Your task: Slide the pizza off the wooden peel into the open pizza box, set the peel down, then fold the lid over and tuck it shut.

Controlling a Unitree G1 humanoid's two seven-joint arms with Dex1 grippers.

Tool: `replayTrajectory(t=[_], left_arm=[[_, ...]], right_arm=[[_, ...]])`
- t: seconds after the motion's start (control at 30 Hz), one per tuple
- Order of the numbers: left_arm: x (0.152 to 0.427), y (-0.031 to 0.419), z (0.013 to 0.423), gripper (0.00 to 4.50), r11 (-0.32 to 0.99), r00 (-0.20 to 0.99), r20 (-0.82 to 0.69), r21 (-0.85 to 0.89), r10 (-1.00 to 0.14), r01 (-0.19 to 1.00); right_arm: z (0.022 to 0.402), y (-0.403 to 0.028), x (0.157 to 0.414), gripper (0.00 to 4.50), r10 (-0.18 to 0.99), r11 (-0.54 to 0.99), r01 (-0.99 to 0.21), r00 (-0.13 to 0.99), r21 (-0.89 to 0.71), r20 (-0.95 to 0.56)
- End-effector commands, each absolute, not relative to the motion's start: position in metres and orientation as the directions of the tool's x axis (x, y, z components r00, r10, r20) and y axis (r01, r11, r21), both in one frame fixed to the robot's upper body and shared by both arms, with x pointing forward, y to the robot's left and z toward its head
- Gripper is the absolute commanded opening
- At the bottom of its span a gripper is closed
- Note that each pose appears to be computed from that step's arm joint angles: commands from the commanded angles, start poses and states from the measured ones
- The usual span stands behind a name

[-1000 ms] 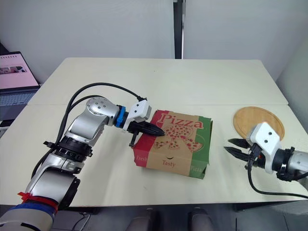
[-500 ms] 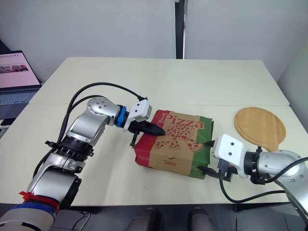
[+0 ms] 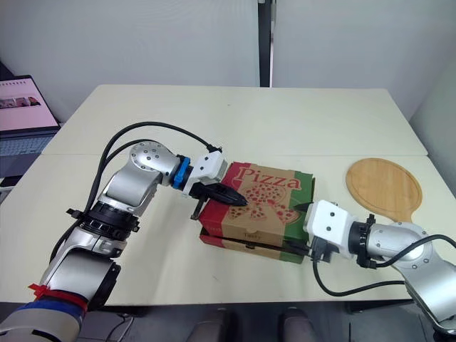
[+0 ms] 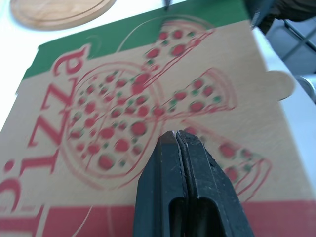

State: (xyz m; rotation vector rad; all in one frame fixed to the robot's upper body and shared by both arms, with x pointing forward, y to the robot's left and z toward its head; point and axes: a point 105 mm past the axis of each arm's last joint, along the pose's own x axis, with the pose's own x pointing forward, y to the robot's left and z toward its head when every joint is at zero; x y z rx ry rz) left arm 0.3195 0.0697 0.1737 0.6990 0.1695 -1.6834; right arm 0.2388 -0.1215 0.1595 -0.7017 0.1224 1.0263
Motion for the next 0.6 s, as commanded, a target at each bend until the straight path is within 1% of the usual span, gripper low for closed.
replayTrajectory(t=[0.03,0.23,0.43,0.53,0.6], left_arm=[[0.308,0.063,0.175,0.0,-0.307,-0.113,-0.544,0.279,-0.831,0.91],[0.304,0.065,0.164,0.0,-0.314,-0.119,-0.57,0.257,-0.813,0.914],[0.305,0.068,0.156,0.0,-0.312,-0.107,-0.592,0.256,-0.799,0.915],[0.305,0.068,0.153,0.0,-0.313,-0.103,-0.598,0.259,-0.795,0.914],[0.305,0.068,0.152,0.0,-0.311,-0.099,-0.599,0.261,-0.794,0.914]], right_arm=[[0.158,-0.121,0.241,3.8,0.729,0.33,-0.794,0.558,-0.51,-0.397],[0.152,-0.118,0.241,3.8,0.725,0.33,-0.794,0.56,-0.511,-0.401],[0.154,-0.12,0.241,3.8,0.725,0.355,-0.784,0.575,-0.509,-0.38],[0.164,-0.124,0.237,3.8,0.74,0.407,-0.792,0.578,-0.454,-0.345],[0.166,-0.13,0.233,3.8,0.737,0.42,-0.803,0.573,-0.422,-0.358]])
